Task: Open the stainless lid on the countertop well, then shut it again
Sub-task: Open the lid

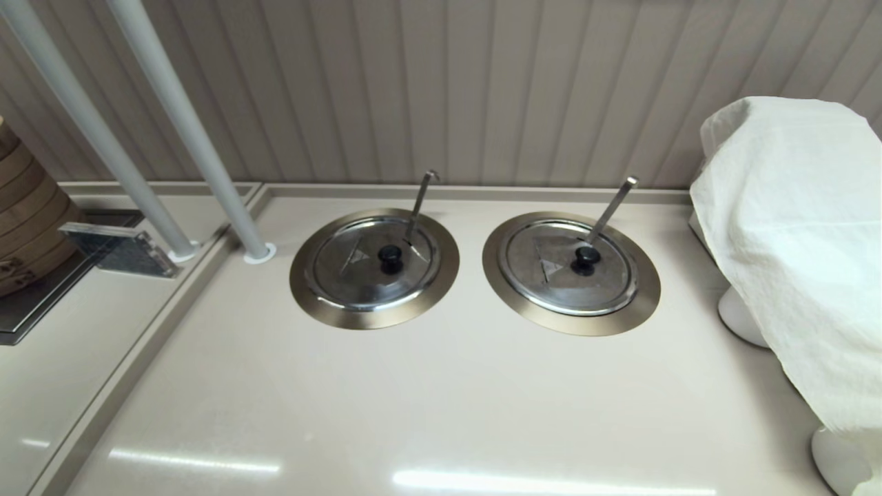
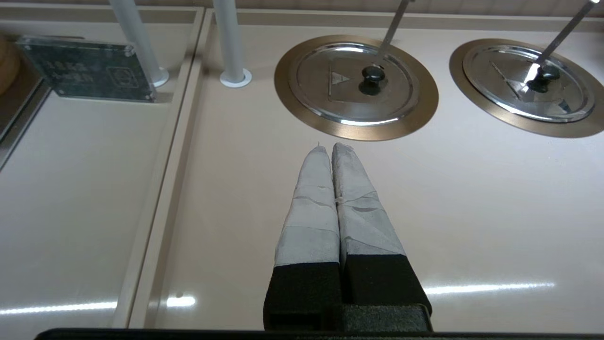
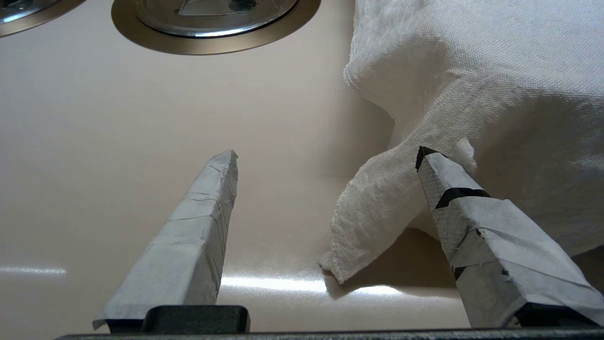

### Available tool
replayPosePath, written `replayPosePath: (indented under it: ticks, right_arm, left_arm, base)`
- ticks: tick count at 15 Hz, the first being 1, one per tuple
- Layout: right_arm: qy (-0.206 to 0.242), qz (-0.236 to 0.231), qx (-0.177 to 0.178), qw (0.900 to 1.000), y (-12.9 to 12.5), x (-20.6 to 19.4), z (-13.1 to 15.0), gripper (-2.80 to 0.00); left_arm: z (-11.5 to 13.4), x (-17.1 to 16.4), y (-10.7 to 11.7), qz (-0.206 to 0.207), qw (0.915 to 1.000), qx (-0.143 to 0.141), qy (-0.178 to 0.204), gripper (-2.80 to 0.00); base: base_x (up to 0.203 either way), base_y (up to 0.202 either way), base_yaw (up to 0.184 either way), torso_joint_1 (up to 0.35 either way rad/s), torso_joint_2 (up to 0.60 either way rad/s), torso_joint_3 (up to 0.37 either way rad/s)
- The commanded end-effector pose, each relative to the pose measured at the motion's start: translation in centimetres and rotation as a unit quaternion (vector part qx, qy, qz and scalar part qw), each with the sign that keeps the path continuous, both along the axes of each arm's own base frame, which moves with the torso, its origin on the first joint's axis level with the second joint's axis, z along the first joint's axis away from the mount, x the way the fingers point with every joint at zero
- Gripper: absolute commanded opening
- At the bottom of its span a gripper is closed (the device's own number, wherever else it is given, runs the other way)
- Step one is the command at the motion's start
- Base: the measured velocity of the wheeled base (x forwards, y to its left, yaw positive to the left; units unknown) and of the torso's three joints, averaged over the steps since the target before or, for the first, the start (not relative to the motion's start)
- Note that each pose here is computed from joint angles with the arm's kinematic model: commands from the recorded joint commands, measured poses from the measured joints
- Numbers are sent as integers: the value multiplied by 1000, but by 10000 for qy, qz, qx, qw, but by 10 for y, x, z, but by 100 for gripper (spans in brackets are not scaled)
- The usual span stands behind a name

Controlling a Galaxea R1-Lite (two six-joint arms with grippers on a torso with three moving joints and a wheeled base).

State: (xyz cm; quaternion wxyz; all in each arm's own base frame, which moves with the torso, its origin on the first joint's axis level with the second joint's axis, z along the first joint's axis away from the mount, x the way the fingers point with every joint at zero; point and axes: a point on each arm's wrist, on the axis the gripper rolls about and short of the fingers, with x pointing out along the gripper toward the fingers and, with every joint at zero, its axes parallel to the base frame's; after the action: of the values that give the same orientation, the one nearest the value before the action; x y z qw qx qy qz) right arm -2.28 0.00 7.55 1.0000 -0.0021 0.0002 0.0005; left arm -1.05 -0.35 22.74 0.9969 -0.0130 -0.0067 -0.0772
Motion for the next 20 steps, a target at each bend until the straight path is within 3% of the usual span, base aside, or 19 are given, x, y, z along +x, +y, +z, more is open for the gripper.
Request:
replayPosePath:
  ticks: [1,3,6,8,9,10,12,15,20]
  right_arm:
    - [-1,2,-2,10000,0,0,0,0]
    - [2,-1,-2,10000,0,0,0,0]
    - [-2,-5,-2,10000,0,0,0,0]
    - [-2,0,-2,10000,0,0,0,0]
    - [6,3,-2,10000,0,0,0,0]
    - [-2,-5,-2,10000,0,0,0,0]
    - [4,-4,-2,10000,0,0,0,0]
    - [-2,1,-2,10000,0,0,0,0]
    - [-2,3,-2,10000,0,0,0,0]
  left_arm:
    - [14,62,0,-34,9965,-27,834,-280]
    - [20,125,-2,-128,9924,-77,1224,-280]
    - [5,220,-10,-85,9878,-95,1553,-280]
    - [-2,271,-26,67,9907,-43,1362,-280]
    - [6,290,-37,62,9943,-55,1060,-280]
    - [14,302,-52,-42,9967,-87,805,-280]
    - [12,311,-77,-301,9971,-96,687,-280]
    - [14,320,-89,-433,9987,-200,169,-280]
    - [-30,351,-99,-397,9976,-89,560,-280]
  base:
    - [0,0,0,0,0,0]
    - [0,0,0,0,0,0]
    - [0,0,0,0,0,0]
    - [0,0,0,0,0,0]
    - [0,0,0,0,0,0]
    - [0,0,0,0,0,0]
    - [0,0,0,0,0,0]
    - [0,0,0,0,0,0]
    - [0,0,0,0,0,0]
